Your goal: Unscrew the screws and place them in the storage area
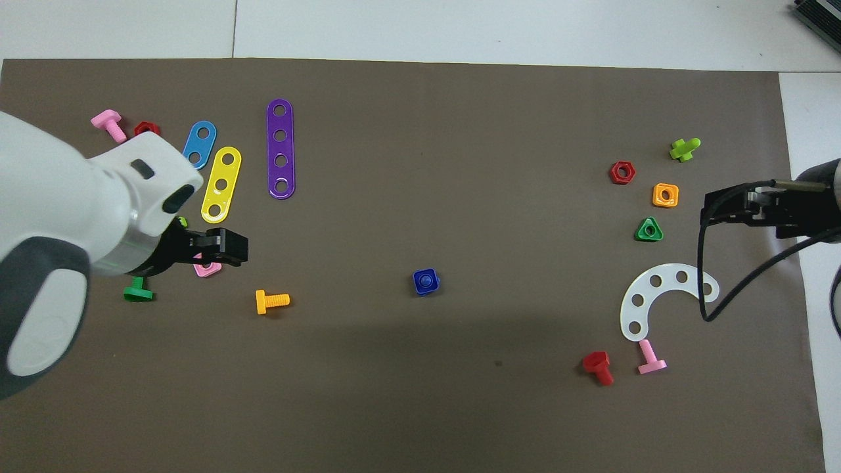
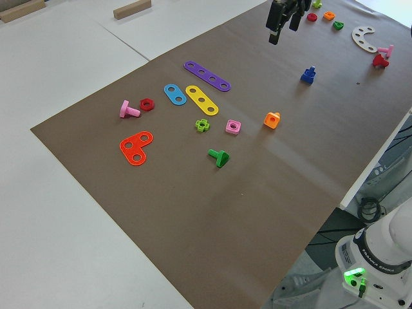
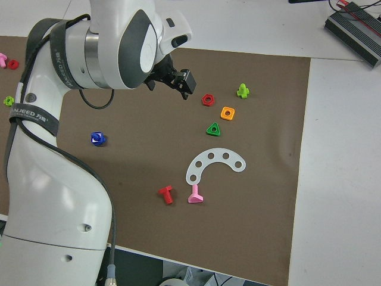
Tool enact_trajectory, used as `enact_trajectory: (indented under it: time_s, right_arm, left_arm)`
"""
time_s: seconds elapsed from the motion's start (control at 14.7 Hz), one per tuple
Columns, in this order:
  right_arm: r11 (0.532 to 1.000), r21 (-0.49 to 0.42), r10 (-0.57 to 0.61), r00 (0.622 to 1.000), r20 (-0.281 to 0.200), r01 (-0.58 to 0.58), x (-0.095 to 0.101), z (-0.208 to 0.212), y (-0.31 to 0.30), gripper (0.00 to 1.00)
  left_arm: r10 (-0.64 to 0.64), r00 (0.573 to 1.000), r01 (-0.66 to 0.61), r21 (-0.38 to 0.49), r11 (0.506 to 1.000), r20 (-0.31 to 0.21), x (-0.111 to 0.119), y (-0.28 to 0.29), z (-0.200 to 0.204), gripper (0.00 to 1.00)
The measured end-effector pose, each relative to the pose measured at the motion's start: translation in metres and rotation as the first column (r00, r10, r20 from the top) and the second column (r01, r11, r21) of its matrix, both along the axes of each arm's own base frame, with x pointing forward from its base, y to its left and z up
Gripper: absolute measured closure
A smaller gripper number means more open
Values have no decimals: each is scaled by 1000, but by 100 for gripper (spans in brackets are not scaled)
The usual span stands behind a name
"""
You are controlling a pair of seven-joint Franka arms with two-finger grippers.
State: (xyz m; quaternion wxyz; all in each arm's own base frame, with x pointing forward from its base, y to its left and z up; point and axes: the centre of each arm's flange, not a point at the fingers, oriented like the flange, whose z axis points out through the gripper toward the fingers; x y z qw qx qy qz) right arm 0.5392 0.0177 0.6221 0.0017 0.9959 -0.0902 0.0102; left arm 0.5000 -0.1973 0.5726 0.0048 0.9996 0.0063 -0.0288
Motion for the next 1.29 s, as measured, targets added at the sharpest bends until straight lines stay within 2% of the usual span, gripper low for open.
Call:
enact_trajectory:
  time_s: [0.27,0.61,0.95,1.09,1.15,1.29]
  right_arm:
    - [1000,0,0,1000,0,0,0,0,0,0]
    - [1000,0,0,1000,0,0,0,0,0,0]
    - [1000,0,0,1000,0,0,0,0,0,0]
    - [1000,0,0,1000,0,0,0,0,0,0]
    - [1000,0,0,1000,0,0,0,0,0,0]
    - [1000,0,0,1000,0,0,0,0,0,0]
  left_arm:
    - [148,988,-147,-14,989,43,5,-106,-64,0]
    - [259,963,-257,-43,966,74,0,-184,-134,2]
    - [262,962,-258,-47,965,84,-9,-240,-225,9]
    - [251,965,-249,-31,968,75,-14,-246,-243,10]
    - [244,967,-243,-26,970,71,-17,-249,-247,15]
    - [232,970,-231,-19,973,67,-25,-253,-252,19]
